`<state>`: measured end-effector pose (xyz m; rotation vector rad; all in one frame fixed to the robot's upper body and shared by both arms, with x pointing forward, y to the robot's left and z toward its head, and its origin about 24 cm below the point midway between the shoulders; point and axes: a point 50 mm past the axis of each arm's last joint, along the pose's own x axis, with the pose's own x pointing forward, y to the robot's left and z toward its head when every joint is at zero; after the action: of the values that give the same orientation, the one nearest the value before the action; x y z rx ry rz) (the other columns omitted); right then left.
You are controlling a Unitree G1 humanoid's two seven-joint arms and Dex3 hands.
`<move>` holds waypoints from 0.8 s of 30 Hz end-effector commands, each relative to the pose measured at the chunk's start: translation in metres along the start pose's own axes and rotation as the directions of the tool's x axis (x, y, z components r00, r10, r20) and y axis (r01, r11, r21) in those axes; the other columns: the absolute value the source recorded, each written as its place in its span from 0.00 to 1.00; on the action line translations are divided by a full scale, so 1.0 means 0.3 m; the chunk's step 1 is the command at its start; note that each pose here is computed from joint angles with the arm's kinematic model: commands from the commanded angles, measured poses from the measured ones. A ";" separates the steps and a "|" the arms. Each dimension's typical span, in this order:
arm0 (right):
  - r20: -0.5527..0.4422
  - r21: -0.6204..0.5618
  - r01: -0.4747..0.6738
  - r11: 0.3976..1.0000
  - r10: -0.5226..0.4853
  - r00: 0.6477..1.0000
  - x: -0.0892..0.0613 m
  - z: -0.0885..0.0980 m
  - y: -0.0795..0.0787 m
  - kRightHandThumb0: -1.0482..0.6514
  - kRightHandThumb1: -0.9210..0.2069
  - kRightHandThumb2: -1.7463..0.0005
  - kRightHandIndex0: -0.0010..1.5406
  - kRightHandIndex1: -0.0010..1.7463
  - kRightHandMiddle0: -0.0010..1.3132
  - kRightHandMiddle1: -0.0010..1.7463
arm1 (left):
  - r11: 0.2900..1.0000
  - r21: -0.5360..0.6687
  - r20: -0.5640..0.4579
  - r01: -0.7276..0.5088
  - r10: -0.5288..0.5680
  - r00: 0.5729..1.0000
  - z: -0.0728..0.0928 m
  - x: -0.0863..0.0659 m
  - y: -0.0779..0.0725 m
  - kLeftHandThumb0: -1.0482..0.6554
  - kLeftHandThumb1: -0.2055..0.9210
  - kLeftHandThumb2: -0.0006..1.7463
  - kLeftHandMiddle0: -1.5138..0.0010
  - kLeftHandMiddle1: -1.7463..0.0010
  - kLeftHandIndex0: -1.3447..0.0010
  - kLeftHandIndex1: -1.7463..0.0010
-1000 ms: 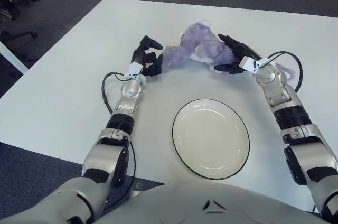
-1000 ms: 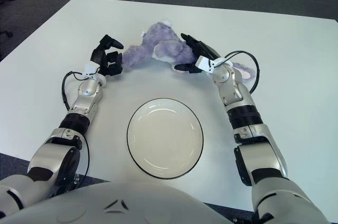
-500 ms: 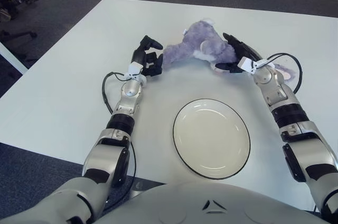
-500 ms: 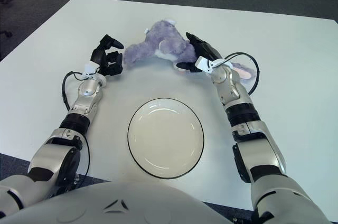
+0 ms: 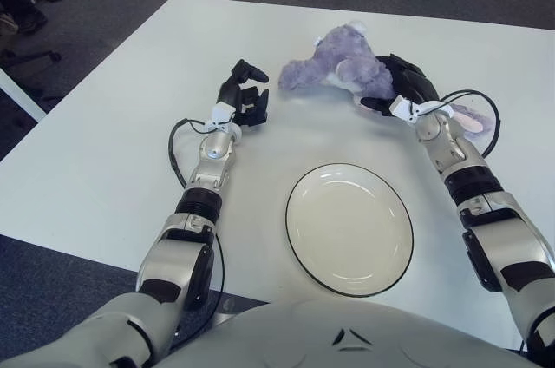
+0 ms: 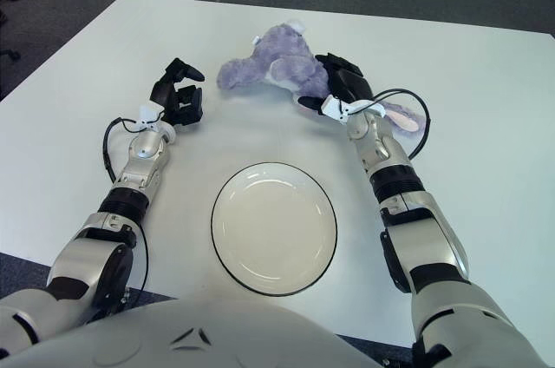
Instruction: Put the doll into the plate.
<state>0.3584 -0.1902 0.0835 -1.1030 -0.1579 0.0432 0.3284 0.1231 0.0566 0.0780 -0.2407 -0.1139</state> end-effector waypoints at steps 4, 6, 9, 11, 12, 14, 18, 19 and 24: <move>-0.040 -0.097 0.087 0.991 -0.091 0.995 -0.035 -0.072 0.041 0.17 0.34 0.52 0.00 0.91 0.15 0.97 | 0.999 -0.051 -0.202 -0.003 -0.007 0.979 -0.158 -0.150 -0.026 0.38 0.68 0.58 0.33 0.00 0.69 0.00; -0.036 -0.101 0.119 0.988 -0.123 0.992 -0.035 -0.075 0.043 0.26 0.41 0.41 0.00 0.96 0.28 0.99 | 0.999 -0.054 -0.199 -0.001 -0.009 0.980 -0.157 -0.150 -0.025 0.38 0.68 0.58 0.33 0.00 0.69 0.00; -0.029 -0.104 0.161 0.981 -0.165 0.986 -0.036 -0.077 0.044 0.31 0.49 0.31 0.00 0.99 0.40 1.00 | 0.998 -0.057 -0.196 -0.001 -0.010 0.980 -0.158 -0.151 -0.023 0.38 0.68 0.58 0.32 0.00 0.69 0.00; -0.028 -0.105 0.177 0.979 -0.181 0.983 -0.035 -0.079 0.045 0.32 0.54 0.26 0.02 0.99 0.45 1.00 | 0.998 -0.058 -0.196 -0.001 -0.010 0.981 -0.158 -0.151 -0.023 0.38 0.68 0.58 0.32 0.00 0.69 0.00; -0.028 -0.105 0.180 0.978 -0.184 0.983 -0.035 -0.079 0.045 0.32 0.56 0.24 0.04 1.00 0.46 1.00 | 0.998 -0.058 -0.195 -0.001 -0.010 0.981 -0.158 -0.151 -0.023 0.38 0.68 0.58 0.32 0.00 0.68 0.00; -0.030 -0.104 0.192 0.976 -0.196 0.980 -0.033 -0.079 0.045 0.32 0.59 0.22 0.09 1.00 0.49 1.00 | 0.998 -0.062 -0.194 -0.002 -0.010 0.981 -0.158 -0.151 -0.022 0.38 0.68 0.58 0.32 0.00 0.68 0.00; -0.051 -0.072 0.199 0.977 -0.203 0.978 -0.029 -0.078 0.044 0.47 0.66 0.15 0.23 0.99 0.55 1.00 | 0.998 -0.066 -0.190 -0.003 -0.009 0.982 -0.157 -0.152 -0.021 0.38 0.68 0.58 0.32 0.00 0.68 0.00; -0.061 -0.053 0.200 0.978 -0.203 0.977 -0.028 -0.078 0.043 0.52 0.70 0.13 0.30 0.96 0.58 1.00 | 0.998 -0.066 -0.188 -0.003 -0.009 0.982 -0.157 -0.152 -0.021 0.38 0.68 0.58 0.32 0.00 0.68 0.00; -0.080 -0.027 0.190 0.981 -0.192 0.978 -0.027 -0.084 0.041 0.60 0.78 0.10 0.45 0.87 0.62 1.00 | 0.998 -0.066 -0.183 -0.002 -0.010 0.983 -0.156 -0.153 -0.020 0.38 0.68 0.58 0.32 0.00 0.69 0.00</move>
<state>0.3591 -0.2046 0.0757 -1.1085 -0.2753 -0.2101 0.3277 0.1240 0.0571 0.0503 -0.2513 -0.1331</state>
